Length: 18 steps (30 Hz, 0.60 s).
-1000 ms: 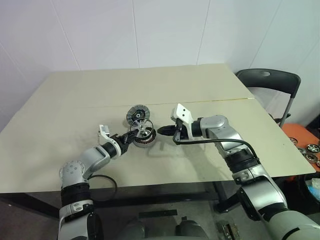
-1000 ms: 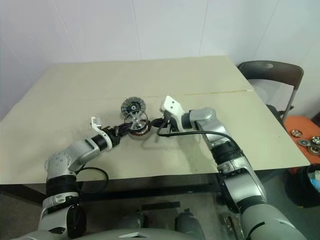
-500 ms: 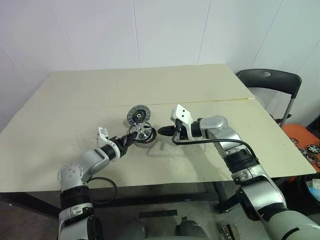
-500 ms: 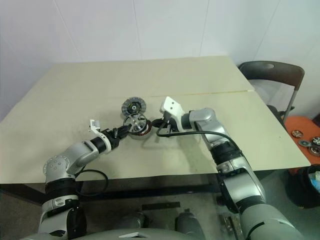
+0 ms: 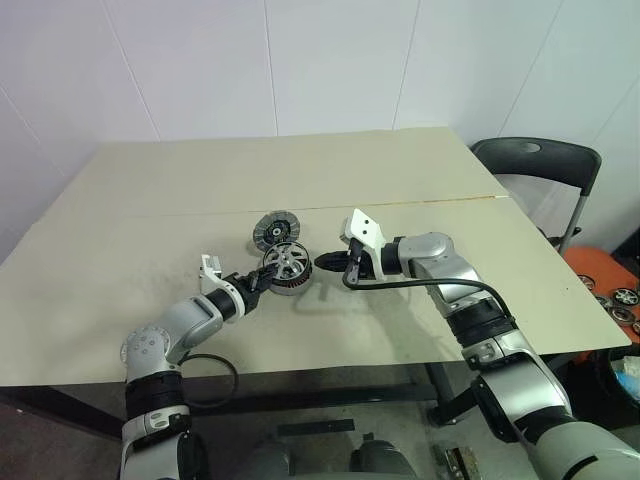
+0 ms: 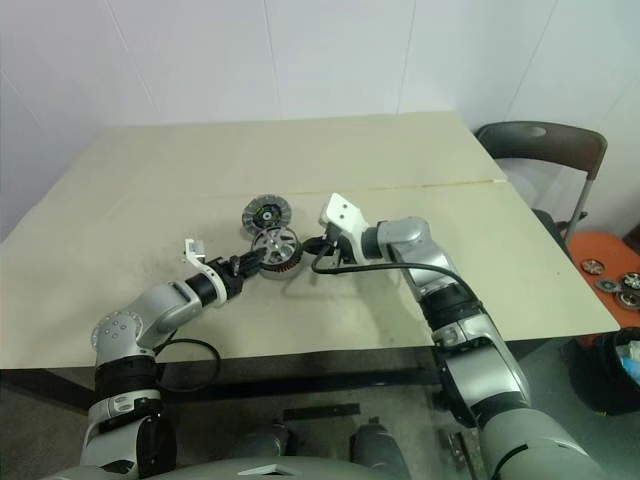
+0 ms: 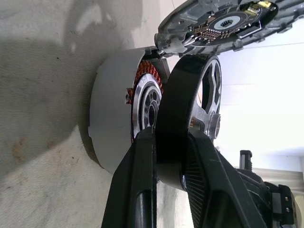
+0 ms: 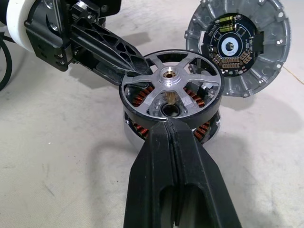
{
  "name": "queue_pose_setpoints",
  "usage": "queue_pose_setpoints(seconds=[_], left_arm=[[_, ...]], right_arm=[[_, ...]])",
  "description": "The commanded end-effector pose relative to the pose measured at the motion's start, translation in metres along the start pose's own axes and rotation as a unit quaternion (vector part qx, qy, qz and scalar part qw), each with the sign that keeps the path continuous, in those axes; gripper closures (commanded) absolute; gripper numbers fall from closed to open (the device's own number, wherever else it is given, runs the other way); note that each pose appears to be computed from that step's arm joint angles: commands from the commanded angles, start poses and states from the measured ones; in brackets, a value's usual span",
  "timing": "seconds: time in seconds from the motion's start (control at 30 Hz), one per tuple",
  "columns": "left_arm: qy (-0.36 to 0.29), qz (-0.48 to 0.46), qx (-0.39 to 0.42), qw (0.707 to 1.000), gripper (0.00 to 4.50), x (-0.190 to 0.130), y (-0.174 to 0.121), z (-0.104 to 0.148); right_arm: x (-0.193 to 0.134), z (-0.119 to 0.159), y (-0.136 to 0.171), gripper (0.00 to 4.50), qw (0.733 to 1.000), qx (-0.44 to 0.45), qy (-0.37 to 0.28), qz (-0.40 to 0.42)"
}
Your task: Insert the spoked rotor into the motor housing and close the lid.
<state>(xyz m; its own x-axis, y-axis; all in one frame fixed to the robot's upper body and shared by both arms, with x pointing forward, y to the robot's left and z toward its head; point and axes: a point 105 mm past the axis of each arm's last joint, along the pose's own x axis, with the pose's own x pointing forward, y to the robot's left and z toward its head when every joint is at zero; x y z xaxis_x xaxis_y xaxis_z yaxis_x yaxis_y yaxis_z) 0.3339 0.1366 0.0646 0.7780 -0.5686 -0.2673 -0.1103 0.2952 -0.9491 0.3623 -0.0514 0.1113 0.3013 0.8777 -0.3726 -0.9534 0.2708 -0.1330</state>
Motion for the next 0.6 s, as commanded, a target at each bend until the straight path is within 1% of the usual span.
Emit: queue_pose_setpoints(seconds=[0.03, 0.07, 0.13, 0.17, 0.23, 0.3, 0.33, 0.37, 0.47, 0.53, 0.6], left_arm=[[-0.002, -0.029, 0.014, 0.999, 3.73, -0.002, -0.016, 0.001], [-0.002, -0.028, 0.014, 1.0, 3.73, -0.002, -0.016, 0.001], [-0.004, -0.025, 0.014, 1.0, 3.26, -0.002, -0.015, 0.002], [-0.005, -0.023, 0.016, 1.0, 3.1, -0.002, -0.015, 0.002], [-0.009, -0.022, 0.021, 0.999, 2.49, -0.004, -0.016, 0.005], [-0.023, -0.026, 0.026, 0.999, 1.82, -0.005, -0.022, 0.013], [-0.031, -0.026, 0.03, 0.999, 1.57, -0.006, -0.025, 0.017], [-0.036, -0.025, 0.033, 0.998, 1.57, -0.007, -0.027, 0.02], [-0.059, -0.035, 0.074, 0.995, 1.57, -0.011, -0.048, 0.035], [-0.07, -0.03, 0.095, 0.993, 1.57, -0.014, -0.055, 0.044], [-0.072, -0.006, 0.15, 0.986, 1.57, -0.019, -0.057, 0.049]], right_arm=[[0.0, 0.01, -0.003, 4.5, 1.0, -0.017, -0.011, -0.006], [0.0, 0.01, -0.003, 4.5, 1.0, -0.017, -0.012, -0.006], [0.0, 0.011, -0.004, 4.5, 1.0, -0.018, -0.012, -0.007], [0.0, 0.011, -0.003, 4.5, 1.0, -0.018, -0.012, -0.007], [0.001, 0.011, -0.003, 4.5, 1.0, -0.019, -0.012, -0.008], [0.001, 0.01, -0.004, 4.5, 1.0, -0.019, -0.012, -0.008], [0.001, 0.01, -0.004, 4.5, 1.0, -0.019, -0.012, -0.009], [0.001, 0.01, -0.004, 4.5, 1.0, -0.019, -0.012, -0.009], [0.003, 0.008, -0.004, 4.5, 1.0, -0.021, -0.009, -0.01], [0.004, 0.007, -0.004, 4.5, 1.0, -0.021, -0.007, -0.01], [0.005, 0.007, -0.003, 4.5, 1.0, -0.022, -0.008, -0.009]])
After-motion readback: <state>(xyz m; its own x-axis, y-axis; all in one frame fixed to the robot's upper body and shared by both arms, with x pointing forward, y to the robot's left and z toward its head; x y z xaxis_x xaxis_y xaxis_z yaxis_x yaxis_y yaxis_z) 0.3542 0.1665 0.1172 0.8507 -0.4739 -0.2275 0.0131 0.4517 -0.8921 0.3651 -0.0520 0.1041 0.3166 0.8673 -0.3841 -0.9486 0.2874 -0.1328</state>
